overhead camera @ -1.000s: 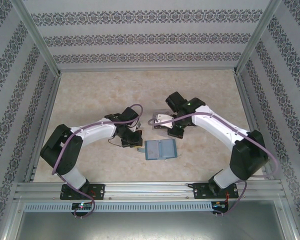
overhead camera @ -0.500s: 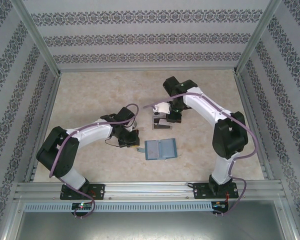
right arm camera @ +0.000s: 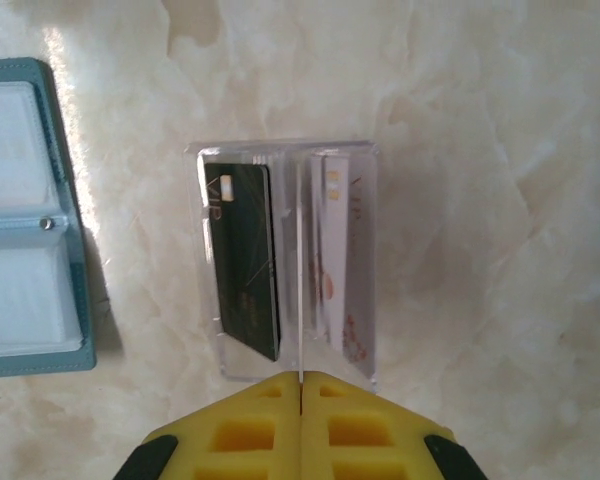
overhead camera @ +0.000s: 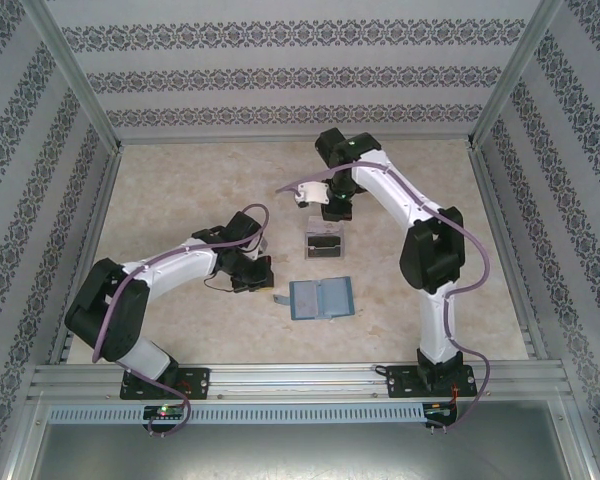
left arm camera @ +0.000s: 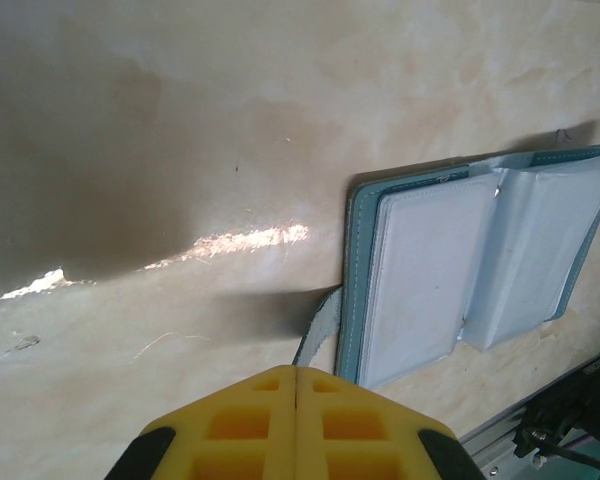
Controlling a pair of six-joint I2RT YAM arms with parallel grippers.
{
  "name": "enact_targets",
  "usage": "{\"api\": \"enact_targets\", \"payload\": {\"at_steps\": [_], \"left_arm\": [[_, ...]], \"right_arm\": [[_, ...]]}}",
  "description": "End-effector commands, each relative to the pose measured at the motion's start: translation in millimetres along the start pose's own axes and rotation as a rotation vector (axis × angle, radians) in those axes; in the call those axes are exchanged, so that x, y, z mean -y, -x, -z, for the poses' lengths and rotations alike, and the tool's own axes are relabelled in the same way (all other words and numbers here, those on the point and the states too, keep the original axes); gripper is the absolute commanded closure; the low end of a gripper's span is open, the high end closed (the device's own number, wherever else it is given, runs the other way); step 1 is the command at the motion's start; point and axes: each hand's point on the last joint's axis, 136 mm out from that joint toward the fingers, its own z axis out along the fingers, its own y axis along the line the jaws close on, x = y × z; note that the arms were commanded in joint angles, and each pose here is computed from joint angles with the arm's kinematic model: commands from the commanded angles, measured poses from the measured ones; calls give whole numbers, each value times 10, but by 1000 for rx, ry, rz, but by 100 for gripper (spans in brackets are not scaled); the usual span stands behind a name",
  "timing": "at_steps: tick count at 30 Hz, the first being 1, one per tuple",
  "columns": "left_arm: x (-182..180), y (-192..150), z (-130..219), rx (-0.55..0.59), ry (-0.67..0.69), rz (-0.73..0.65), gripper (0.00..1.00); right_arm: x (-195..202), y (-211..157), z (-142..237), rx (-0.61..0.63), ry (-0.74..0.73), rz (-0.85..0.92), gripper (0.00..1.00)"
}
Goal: Take the credit cards out of the card holder
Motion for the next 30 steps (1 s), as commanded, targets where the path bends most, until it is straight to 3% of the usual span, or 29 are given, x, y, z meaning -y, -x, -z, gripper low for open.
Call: {"api": "enact_targets", "payload": {"at_steps": [1,14,18,22,30], "left_arm": [[-68,21,74,25,9,14,97],[-131,26,86,34,2,32,97],[-138,26,85,33,1,33,97],[-126,43,82,35,-4,32,97],[-77,49,93,35,-26,31,97]], "right_arm": [[-44,-16,-28,-16,64,23,100],[-68,-52,-307,-52,156,17,98],[-98,-82,-355,-67,180,12,93],[-57,-123,-344,-87,161,9,83],[94,-176,-182,-118,56,-3,81]]}}
